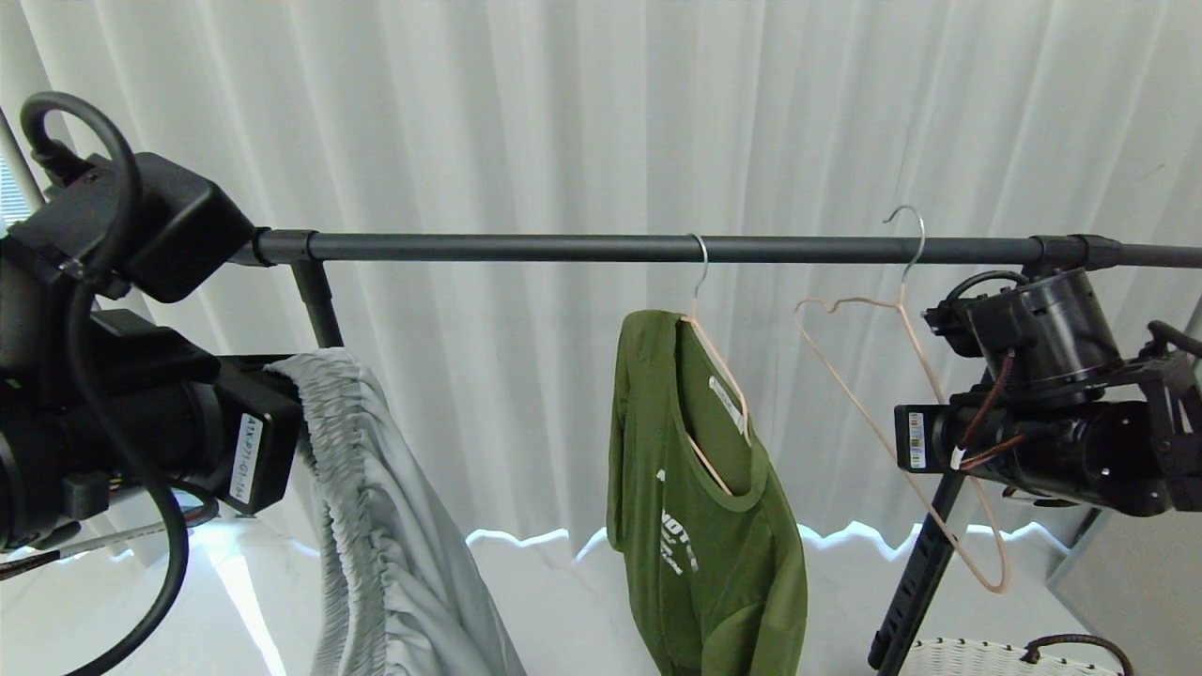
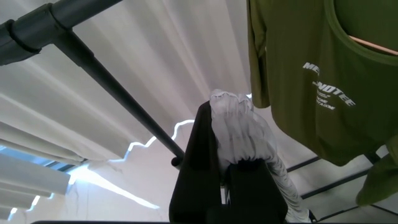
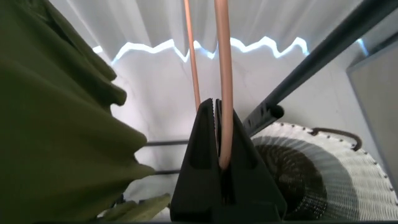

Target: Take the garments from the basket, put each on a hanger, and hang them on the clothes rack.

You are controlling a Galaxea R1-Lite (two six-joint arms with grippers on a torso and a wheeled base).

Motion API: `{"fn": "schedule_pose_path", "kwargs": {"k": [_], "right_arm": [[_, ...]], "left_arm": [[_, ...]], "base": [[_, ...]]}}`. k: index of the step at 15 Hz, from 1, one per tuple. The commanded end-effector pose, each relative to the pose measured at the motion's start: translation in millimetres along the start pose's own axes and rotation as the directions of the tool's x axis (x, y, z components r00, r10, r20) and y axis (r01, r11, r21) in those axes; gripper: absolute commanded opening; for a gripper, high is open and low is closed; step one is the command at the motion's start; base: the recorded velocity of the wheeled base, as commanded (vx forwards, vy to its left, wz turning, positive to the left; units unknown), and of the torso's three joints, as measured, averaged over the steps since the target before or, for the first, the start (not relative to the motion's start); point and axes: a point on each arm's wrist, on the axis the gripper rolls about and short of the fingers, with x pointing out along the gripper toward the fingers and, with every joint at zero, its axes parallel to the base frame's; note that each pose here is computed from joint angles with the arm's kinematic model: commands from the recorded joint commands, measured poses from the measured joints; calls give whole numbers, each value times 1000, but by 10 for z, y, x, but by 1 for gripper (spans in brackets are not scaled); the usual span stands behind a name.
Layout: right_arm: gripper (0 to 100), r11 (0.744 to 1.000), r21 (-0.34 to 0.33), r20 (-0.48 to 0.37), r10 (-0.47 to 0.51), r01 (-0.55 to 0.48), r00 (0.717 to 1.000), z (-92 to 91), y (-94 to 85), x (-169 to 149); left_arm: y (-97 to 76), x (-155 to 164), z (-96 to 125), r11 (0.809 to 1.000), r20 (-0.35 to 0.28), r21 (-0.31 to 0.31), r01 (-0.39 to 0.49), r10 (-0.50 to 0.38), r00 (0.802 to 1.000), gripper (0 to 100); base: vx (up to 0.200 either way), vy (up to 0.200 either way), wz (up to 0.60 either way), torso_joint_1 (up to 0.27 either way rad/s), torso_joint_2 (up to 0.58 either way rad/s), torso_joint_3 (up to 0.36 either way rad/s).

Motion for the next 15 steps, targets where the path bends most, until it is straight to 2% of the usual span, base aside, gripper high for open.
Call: {"fn": "schedule_pose_path", "kwargs": {"k": [1,4,9,12,14,15], "right_arm": [[0,1000,-4,29,10,-9,1000,37,-38,-100],[0,999,-24,60,37,-35,998,59,-43,-249],[0,996,-41,93,79,-75,993,-80,-191,-580],[0,989,-127,89,82,-70,993,-296,-387,-762],[0,989,-130,89,80,-68,993,-397,-470,-824],[0,988,-136,90,81,-68,993,-436,-503,-851]], "left_arm": [[0,0,0,1000,0,1,0,0,1000,0],[-16,2,30,1000,31,-1,4,-4,1000,0],[-31,19,3,1000,24,4,7,-7,1000,0],[-44,35,-28,1000,11,8,10,-10,1000,0],[-45,39,-28,1000,10,10,9,-9,1000,0],[-48,42,-36,1000,7,11,9,-10,1000,0]], "base": [[0,0,0,0,0,0],[0,0,0,0,0,0],[0,0,0,0,0,0],[0,0,0,0,0,0],[0,0,0,0,0,0],[-200,0,0,2,2,-2]]}}
